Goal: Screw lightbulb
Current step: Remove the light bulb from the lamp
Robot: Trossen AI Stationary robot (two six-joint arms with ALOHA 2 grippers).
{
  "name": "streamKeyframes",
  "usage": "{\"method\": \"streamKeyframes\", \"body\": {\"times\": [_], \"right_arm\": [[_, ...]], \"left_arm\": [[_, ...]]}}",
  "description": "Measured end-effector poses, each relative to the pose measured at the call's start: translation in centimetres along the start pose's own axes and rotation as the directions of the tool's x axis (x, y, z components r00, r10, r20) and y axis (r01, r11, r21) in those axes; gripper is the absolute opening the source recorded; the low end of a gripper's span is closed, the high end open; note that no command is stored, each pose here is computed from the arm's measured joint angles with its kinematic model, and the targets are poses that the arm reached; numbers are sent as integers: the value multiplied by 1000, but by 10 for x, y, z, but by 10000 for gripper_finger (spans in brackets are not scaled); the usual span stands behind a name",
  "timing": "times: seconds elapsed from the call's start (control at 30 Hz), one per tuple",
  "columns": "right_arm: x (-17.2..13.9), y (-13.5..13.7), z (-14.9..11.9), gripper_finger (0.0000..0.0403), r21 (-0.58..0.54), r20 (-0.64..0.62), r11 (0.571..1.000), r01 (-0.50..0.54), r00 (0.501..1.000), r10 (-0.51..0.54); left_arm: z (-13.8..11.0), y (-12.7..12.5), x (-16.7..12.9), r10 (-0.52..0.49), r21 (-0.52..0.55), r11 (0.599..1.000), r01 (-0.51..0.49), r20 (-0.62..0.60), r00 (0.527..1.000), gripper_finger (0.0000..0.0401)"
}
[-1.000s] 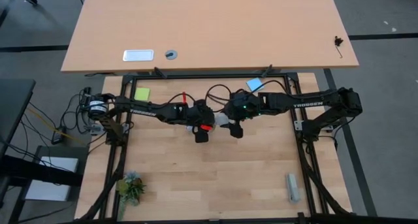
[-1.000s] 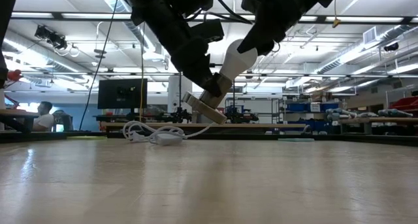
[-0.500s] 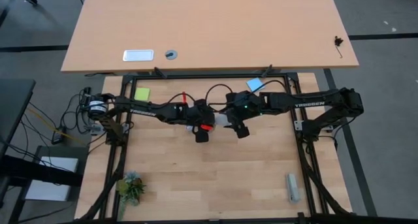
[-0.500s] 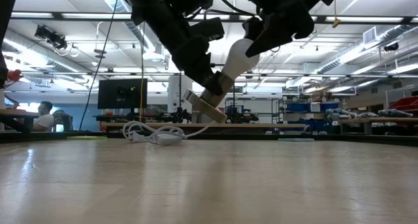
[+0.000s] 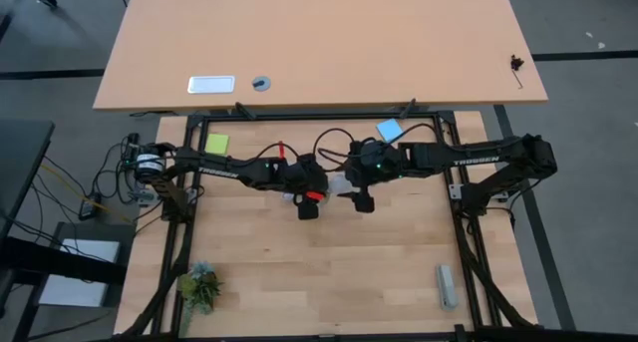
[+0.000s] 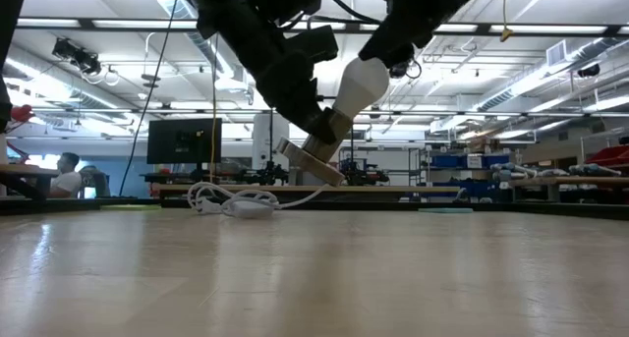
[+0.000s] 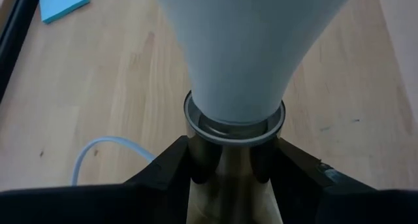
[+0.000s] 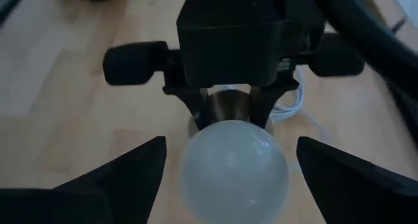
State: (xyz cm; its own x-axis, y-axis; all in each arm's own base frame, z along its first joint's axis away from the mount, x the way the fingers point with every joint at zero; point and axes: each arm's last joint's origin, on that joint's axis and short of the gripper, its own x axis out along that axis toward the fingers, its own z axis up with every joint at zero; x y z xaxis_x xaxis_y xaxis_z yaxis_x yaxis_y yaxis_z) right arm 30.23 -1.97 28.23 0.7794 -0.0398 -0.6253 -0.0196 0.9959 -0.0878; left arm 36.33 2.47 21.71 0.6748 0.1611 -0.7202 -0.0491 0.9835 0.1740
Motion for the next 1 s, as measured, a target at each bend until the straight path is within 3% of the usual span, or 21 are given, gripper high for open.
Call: {"method": "streamKeyframes", "body": {"times": [0.1, 0.23, 0.37, 0.53, 0.77, 0.87, 1.0], "right_arm": [[-1, 0, 2, 353, 134, -5, 991, 0, 1000, 1], [-9, -2, 10, 353, 383, -22, 924, 7, 1000, 2], [-8, -2, 10, 353, 490, -35, 871, 14, 999, 3], [9, -6, 2, 353, 493, -100, 868, 53, 995, -4], [21, -11, -2, 340, 442, -127, 895, 59, 992, -2], [21, -12, -2, 314, 360, -120, 932, 48, 993, -5], [16, -13, 4, 275, 155, -126, 988, 18, 992, 1]], "left_arm": [[0, 0, 0, 3, 0, 1000, -3, 0, 1000, 162], [0, 0, 0, 7, -1, 1000, -7, 0, 1000, 162], [1, 0, 0, 8, 0, 1000, -8, 9, 1000, 162], [2, 1, 0, 11, -1, 1000, -11, 21, 1000, 162], [2, 1, 0, 13, -1, 1000, -13, 18, 1000, 162], [2, 1, 0, 14, -2, 1000, -14, 18, 1000, 162], [4, 1, -1, 17, -2, 1000, -17, 27, 999, 162]]}}
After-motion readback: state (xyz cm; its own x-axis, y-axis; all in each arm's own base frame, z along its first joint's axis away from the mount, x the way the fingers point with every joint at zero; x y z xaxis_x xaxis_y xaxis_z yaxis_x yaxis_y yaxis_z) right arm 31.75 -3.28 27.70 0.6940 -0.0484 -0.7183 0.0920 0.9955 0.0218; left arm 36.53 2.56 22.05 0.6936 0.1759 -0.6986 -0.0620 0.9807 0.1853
